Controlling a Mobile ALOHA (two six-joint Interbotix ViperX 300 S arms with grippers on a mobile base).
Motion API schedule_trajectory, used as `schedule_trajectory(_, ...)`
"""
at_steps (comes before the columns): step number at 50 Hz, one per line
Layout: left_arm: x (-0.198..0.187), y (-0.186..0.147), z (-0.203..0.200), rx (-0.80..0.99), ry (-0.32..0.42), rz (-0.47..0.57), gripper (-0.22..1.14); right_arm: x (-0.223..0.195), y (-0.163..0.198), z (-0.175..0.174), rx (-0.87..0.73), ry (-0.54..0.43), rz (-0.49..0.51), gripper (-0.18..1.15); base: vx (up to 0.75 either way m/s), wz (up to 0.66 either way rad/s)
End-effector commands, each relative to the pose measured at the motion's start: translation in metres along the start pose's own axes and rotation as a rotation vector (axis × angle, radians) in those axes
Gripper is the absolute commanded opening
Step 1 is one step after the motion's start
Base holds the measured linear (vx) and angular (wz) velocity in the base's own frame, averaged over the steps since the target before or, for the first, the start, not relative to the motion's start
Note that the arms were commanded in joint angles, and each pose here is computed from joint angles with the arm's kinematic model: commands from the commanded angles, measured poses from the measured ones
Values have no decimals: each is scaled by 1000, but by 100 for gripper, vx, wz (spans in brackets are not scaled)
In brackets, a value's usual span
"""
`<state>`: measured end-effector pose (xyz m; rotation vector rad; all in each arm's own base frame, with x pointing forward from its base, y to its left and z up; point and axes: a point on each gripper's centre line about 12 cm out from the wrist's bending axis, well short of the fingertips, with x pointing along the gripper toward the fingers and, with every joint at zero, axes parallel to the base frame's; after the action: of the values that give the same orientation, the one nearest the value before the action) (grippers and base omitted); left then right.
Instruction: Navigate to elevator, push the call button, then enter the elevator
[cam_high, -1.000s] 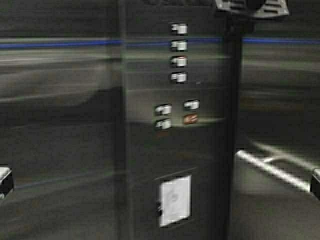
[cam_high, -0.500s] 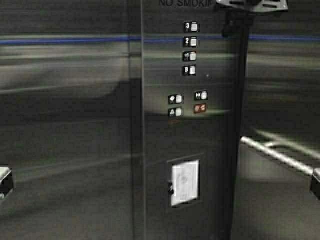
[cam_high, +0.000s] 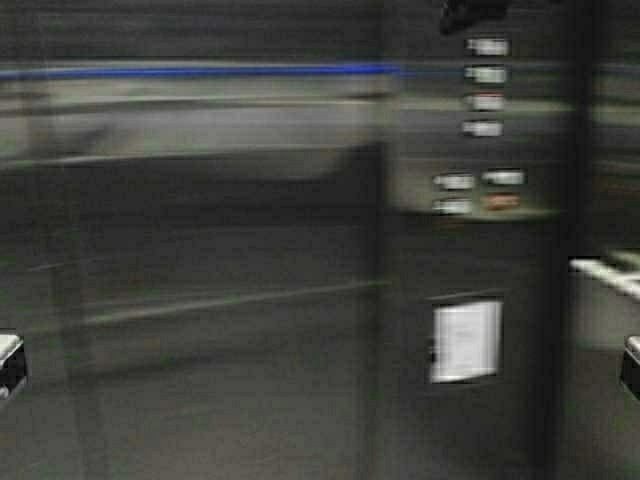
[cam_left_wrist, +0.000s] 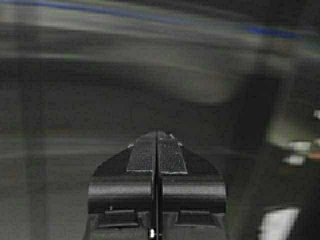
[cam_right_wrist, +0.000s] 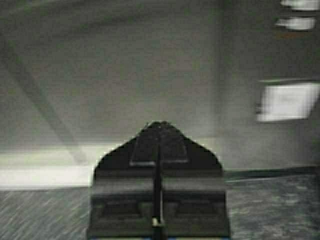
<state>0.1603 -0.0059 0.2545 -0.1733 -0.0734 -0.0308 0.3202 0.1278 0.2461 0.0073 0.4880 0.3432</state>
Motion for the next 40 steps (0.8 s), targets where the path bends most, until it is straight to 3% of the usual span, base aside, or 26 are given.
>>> schedule_trajectory(1, 3, -2, 10, -1, -21, -4, 2, -5, 2, 9, -2, -40, 11, 6, -21, 50)
schedule_trajectory(17, 4, -2, 8, -1, -15, -3, 2, -3, 2, 6, -4, -38, 13, 5, -21, 38)
schedule_trajectory(40, 4, -2, 10, -7, -23, -2, 2, 4, 2, 0, -2, -23, 16, 6, -19, 12)
